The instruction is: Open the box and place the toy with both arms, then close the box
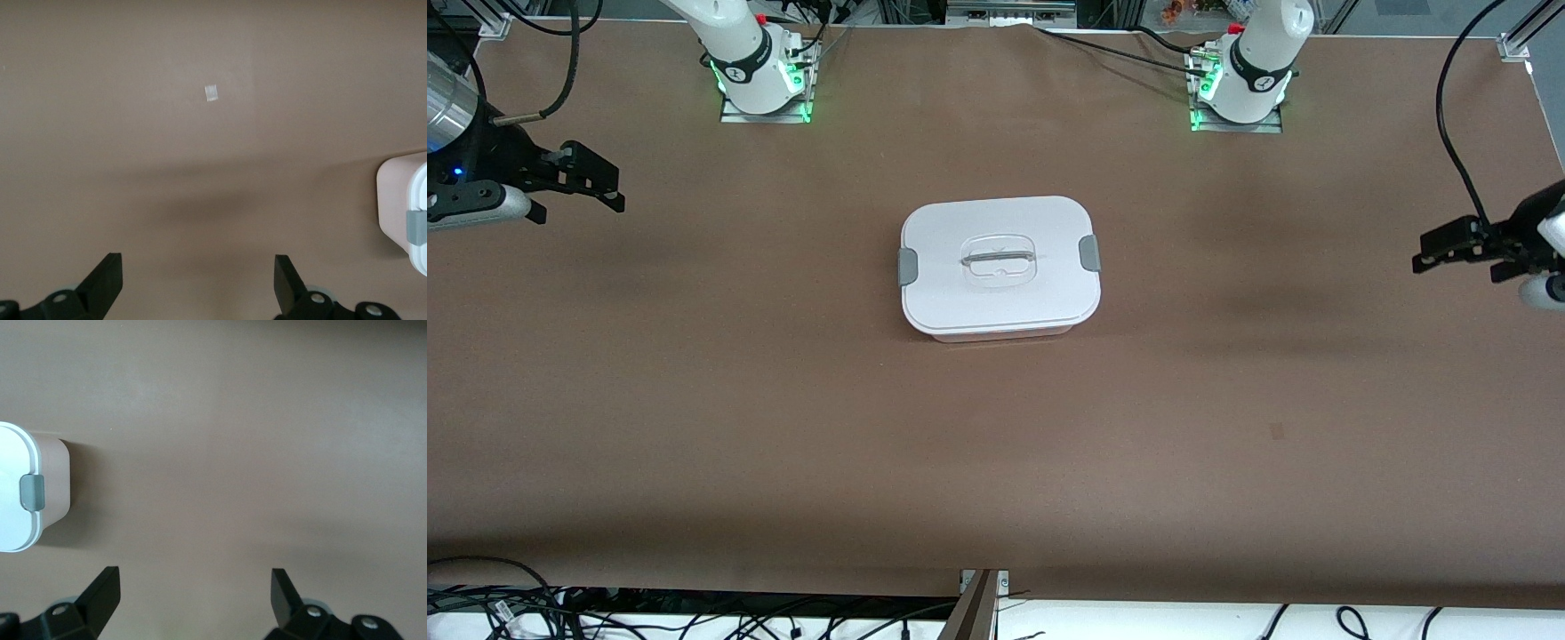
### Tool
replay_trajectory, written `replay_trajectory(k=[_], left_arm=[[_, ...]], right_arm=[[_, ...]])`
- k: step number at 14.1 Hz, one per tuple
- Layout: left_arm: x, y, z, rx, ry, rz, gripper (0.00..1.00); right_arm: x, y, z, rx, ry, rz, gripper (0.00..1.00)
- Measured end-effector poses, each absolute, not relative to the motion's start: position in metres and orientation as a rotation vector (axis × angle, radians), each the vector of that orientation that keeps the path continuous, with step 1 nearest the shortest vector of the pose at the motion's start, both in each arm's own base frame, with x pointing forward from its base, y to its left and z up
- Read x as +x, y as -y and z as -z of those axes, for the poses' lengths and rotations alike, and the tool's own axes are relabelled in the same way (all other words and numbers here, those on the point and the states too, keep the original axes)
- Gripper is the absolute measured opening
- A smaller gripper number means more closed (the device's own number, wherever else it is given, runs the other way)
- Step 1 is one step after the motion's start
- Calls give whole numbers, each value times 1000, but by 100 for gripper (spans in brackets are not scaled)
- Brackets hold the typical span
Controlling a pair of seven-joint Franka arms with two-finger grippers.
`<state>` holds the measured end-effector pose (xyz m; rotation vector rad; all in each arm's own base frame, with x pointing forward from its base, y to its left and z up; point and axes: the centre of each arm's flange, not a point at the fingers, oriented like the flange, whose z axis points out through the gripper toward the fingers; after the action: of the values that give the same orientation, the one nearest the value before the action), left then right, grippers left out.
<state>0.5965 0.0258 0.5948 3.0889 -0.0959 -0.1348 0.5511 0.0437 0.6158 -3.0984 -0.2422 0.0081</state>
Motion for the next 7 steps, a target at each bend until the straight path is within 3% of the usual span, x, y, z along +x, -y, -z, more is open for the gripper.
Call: replay_trajectory(k=[7], left_arm=[[590,-24,-566,3078,73,232,100]], right_arm=[[551,-44,-616,-3098,244,-7,100]])
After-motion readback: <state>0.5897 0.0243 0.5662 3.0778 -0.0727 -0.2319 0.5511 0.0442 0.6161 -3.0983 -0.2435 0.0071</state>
